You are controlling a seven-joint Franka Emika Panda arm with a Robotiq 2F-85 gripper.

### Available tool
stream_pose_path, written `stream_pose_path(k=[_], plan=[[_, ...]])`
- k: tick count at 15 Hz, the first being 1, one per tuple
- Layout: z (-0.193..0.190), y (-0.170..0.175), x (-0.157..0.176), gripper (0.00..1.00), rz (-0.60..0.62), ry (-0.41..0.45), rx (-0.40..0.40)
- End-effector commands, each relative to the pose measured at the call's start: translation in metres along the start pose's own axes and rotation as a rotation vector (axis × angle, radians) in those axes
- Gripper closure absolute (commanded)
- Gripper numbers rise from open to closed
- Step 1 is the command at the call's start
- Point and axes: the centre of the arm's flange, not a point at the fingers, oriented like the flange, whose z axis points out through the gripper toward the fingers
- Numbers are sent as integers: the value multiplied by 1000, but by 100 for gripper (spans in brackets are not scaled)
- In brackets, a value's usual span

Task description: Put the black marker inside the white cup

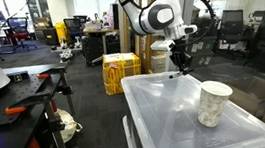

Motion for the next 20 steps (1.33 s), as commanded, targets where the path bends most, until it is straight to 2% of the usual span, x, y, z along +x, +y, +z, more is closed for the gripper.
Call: stream_pose_path(k=[1, 8, 13, 20], plan=[[-35, 13, -23, 95, -19, 11, -46], [-55, 19, -18, 95, -32, 51, -85], [-58, 10, -6, 95, 15, 133, -89], [-59, -3, -19, 95, 82, 255, -143]])
